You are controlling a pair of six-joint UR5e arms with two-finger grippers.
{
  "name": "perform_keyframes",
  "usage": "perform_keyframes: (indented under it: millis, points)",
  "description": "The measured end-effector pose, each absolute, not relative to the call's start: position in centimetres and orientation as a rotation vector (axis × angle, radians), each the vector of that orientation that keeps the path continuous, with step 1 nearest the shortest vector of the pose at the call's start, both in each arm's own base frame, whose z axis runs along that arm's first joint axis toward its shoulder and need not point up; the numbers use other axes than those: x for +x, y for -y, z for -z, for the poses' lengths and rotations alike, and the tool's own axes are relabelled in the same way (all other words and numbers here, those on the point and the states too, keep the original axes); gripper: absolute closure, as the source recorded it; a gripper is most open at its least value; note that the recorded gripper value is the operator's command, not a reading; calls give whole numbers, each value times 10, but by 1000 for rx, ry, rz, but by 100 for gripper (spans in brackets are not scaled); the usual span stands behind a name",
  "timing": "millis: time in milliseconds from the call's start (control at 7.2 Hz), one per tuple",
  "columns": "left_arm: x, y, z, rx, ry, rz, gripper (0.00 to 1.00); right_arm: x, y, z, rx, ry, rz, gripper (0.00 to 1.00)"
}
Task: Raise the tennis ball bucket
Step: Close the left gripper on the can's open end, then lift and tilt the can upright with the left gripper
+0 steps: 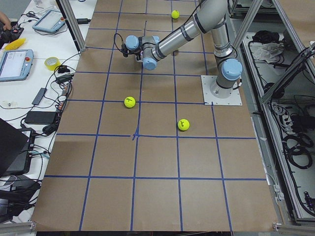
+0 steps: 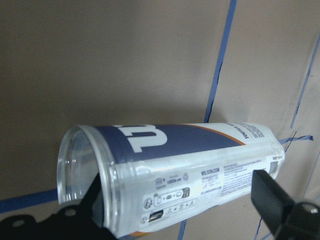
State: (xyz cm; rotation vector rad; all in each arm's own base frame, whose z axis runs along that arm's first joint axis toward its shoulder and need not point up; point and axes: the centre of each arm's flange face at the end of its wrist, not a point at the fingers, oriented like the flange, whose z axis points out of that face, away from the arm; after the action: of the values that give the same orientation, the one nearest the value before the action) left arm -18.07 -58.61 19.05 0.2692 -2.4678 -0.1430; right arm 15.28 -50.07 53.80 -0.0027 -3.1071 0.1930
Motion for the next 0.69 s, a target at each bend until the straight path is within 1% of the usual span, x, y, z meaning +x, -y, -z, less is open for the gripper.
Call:
perform_keyframes:
  millis: [278, 694]
  points:
    - [-180, 598, -207, 427, 2452, 158, 100, 151, 500, -535, 0, 3100, -175, 0]
    - [-172, 639, -284, 626, 2511, 56, 100, 147, 496, -524, -2, 3071, -67, 0]
